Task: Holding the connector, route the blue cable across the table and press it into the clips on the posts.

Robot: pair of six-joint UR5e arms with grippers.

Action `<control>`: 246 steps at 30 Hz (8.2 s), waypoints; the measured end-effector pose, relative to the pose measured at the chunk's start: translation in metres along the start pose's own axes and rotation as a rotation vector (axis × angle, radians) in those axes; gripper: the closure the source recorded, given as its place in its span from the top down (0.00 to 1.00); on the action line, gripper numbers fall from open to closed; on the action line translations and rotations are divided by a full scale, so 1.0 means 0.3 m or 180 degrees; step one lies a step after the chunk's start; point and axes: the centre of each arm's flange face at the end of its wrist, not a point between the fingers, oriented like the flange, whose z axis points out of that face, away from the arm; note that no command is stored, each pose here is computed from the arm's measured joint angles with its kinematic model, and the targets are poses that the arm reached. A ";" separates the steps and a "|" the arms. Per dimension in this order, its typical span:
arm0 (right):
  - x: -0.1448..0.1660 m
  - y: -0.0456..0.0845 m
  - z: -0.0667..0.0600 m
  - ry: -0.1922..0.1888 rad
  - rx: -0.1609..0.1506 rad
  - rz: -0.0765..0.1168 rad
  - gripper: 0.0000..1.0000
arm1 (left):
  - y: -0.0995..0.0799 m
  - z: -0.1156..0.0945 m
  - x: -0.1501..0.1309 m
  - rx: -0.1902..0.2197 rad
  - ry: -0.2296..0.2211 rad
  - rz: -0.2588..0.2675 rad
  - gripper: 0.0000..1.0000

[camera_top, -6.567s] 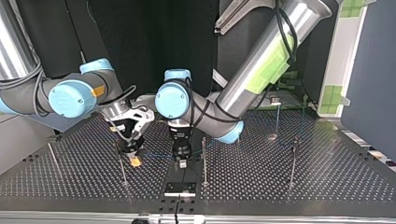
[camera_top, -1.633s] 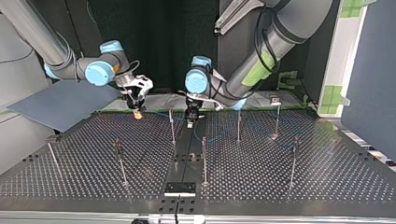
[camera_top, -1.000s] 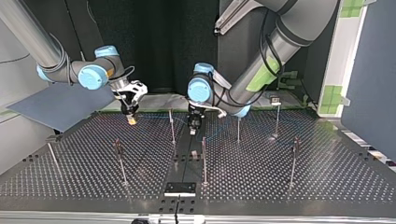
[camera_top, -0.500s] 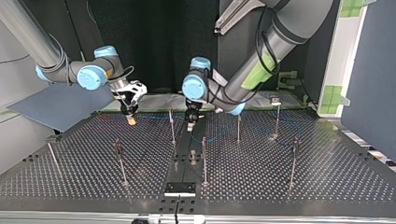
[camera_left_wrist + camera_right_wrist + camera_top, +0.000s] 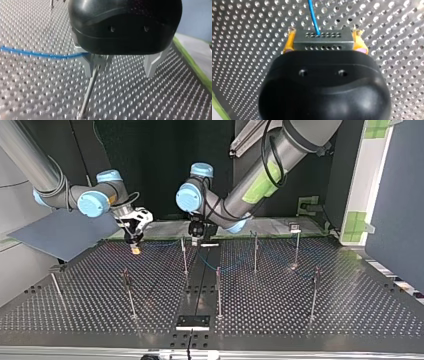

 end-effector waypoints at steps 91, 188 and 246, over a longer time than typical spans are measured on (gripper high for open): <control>0.019 0.111 -0.002 0.0020 -0.0027 0.0020 0.00 | -0.425 0.080 0.002 0.0029 -0.0510 -0.0907 1.00; 0.371 0.028 -0.113 0.0451 0.0171 -0.0017 0.00 | -0.521 -0.018 -0.284 -0.0792 -0.0849 -0.1159 0.02; 0.683 -0.048 -0.266 0.0808 0.0314 -0.0065 0.00 | -0.389 0.006 -0.727 -0.0013 -0.1507 -0.1216 0.02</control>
